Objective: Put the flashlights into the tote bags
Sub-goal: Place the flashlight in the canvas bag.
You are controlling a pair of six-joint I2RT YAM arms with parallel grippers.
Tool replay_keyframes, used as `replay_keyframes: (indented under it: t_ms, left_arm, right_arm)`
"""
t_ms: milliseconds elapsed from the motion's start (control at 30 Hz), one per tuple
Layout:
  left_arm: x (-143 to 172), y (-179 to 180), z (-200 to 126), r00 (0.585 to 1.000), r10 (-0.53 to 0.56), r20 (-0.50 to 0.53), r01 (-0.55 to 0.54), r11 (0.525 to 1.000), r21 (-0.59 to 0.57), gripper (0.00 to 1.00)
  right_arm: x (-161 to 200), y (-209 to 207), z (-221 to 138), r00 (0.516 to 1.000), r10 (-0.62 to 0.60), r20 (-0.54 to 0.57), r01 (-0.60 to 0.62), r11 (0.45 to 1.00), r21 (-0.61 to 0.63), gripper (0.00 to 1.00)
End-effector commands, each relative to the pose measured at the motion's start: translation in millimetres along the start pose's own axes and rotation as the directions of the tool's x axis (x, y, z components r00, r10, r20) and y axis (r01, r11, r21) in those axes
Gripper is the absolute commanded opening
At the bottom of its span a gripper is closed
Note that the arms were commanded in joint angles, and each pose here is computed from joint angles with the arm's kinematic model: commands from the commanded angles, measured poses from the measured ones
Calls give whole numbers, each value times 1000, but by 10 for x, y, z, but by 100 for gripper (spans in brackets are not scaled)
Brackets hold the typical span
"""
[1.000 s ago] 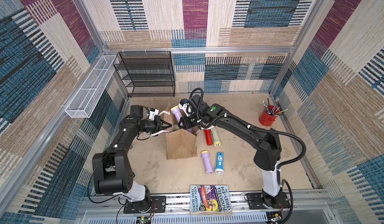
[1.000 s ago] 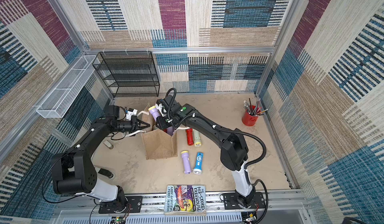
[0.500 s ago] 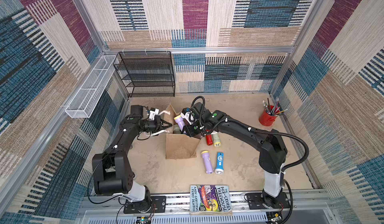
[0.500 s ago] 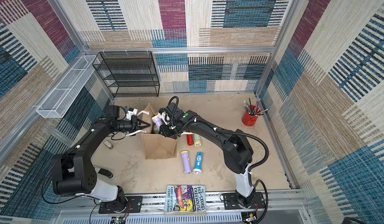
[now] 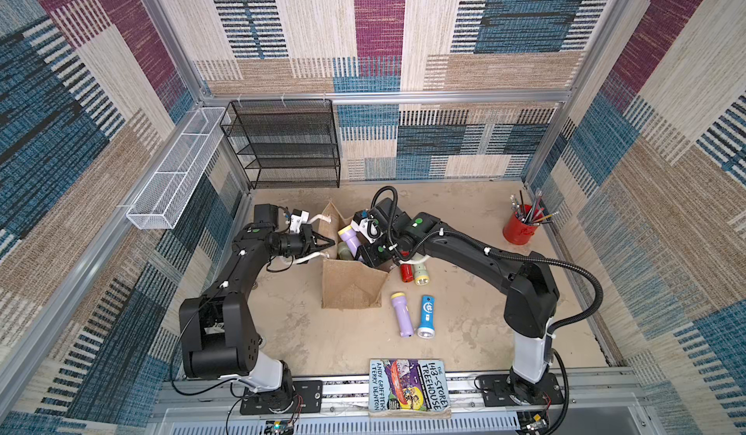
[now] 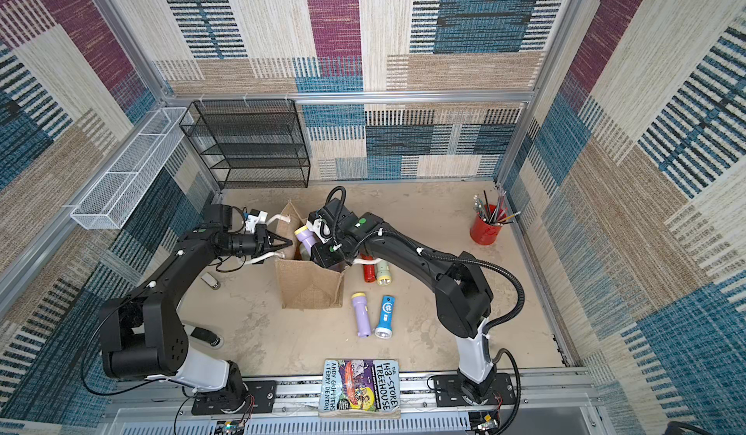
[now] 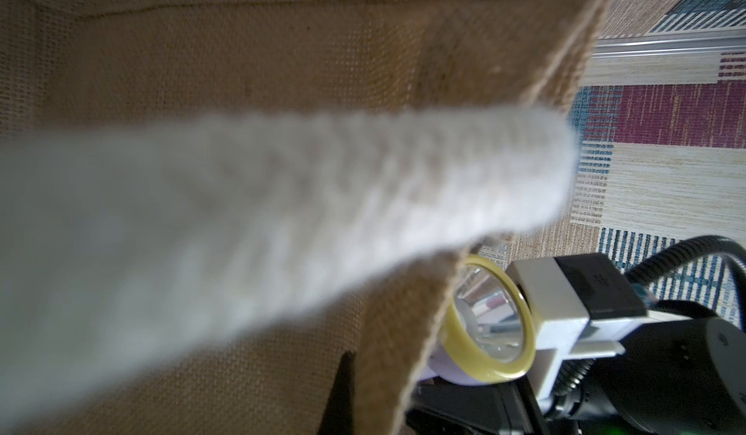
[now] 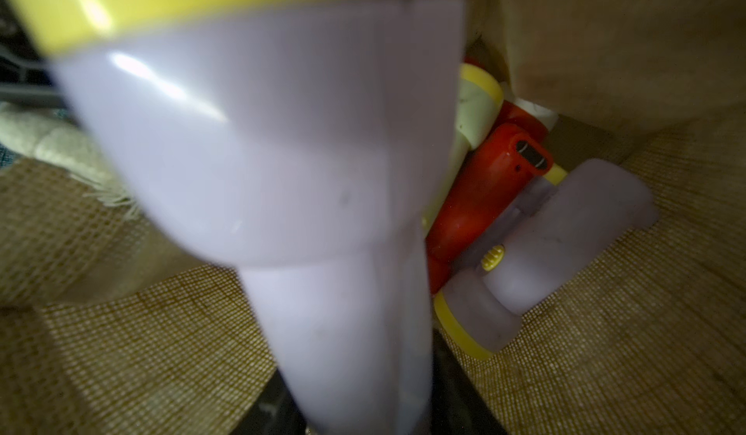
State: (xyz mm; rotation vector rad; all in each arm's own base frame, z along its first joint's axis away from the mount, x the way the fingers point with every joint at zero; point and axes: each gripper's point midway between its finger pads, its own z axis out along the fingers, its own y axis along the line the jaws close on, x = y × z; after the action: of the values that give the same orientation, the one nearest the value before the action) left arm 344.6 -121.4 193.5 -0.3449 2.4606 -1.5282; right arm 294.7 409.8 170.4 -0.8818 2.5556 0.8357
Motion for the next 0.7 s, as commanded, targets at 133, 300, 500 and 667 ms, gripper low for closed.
replay_keyframes:
  t_ms: [133, 300, 500, 667]
  left_arm:
    - [-10, -20, 1, 1000, 15, 4, -15, 1000, 13, 5]
    - [-4, -25, 0, 1000, 17, 3, -17, 1000, 16, 5]
    - [1, -36, -8, 1000, 23, 5, -23, 1000, 17, 5]
    - [14, -32, -10, 1000, 24, 6, -24, 1000, 15, 5]
  right_arm:
    - [119, -73, 215, 993, 27, -116, -26, 1000, 12, 33]
    - [113, -244, 312, 988, 46, -144, -31, 994, 100, 35]
    - [188, -515, 489, 980, 73, -186, -32, 976, 215, 36]
    - [275, -590, 594, 970, 75, -230, -21, 973, 230, 38]
